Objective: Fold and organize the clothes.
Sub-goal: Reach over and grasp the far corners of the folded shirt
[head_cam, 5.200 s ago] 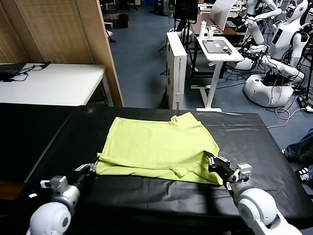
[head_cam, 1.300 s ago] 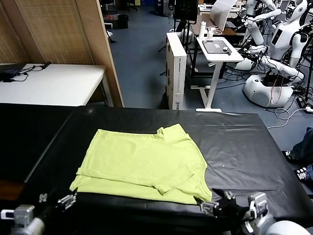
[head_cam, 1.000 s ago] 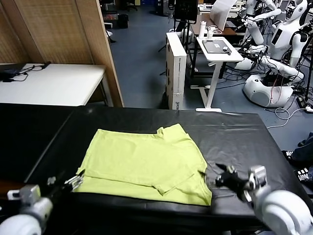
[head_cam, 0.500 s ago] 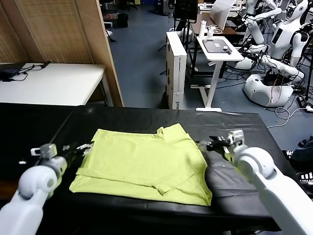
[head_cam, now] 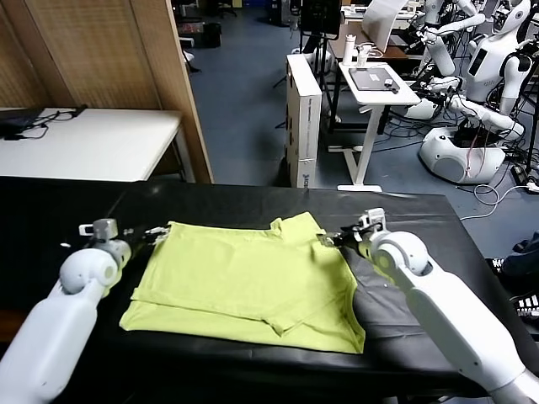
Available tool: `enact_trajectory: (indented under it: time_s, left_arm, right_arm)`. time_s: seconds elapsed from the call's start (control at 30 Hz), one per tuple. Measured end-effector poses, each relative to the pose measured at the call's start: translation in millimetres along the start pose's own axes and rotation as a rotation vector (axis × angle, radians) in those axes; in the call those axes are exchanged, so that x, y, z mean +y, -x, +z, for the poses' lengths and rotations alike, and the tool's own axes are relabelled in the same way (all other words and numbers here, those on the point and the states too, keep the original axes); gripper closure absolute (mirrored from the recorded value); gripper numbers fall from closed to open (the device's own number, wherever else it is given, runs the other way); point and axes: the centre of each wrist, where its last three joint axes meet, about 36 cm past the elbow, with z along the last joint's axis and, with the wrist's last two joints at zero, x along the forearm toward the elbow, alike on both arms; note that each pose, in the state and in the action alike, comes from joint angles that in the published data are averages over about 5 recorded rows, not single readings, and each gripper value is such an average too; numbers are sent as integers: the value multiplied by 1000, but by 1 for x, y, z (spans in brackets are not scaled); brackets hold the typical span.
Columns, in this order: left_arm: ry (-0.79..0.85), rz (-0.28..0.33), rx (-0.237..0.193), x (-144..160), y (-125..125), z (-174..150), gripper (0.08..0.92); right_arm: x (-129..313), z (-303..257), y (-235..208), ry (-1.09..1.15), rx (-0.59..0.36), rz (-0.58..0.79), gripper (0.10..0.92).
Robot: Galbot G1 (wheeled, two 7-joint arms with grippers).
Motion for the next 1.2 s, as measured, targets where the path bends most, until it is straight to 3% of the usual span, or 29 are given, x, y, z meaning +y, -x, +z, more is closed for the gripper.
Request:
enact_trajectory:
  time_s: [0.17,0.27,0.6,0.67,0.77,0.83,0.93,1.2]
  left_arm:
    - [5,4,12,-7,9,0,95]
    - [13,4,20,-9,13,1,117]
    - [34,10,34,-13,18,8,345]
    - [36,11,36,-13,18,8,440]
    - [39,12,38,-13,18,9,622]
    - [41,14,40,-13,18,10,720]
    - [44,17,40,-14,17,10,791]
    - [37,19,20,-8,5,5,842]
  right_arm:
    - [0,0,1,4,2,0,127]
    - [1,2,2,5,5,-2,187]
    - [1,6,4,7,17,-9,641]
    - [2,7,5,7,18,-10,754]
    - [2,8,4,5,18,-13,856]
    - [2,9,3,3,15,-18,880]
    - [1,11,-1,4,7,-32,883]
    - [-4,16,-20,18,-89,-46,883]
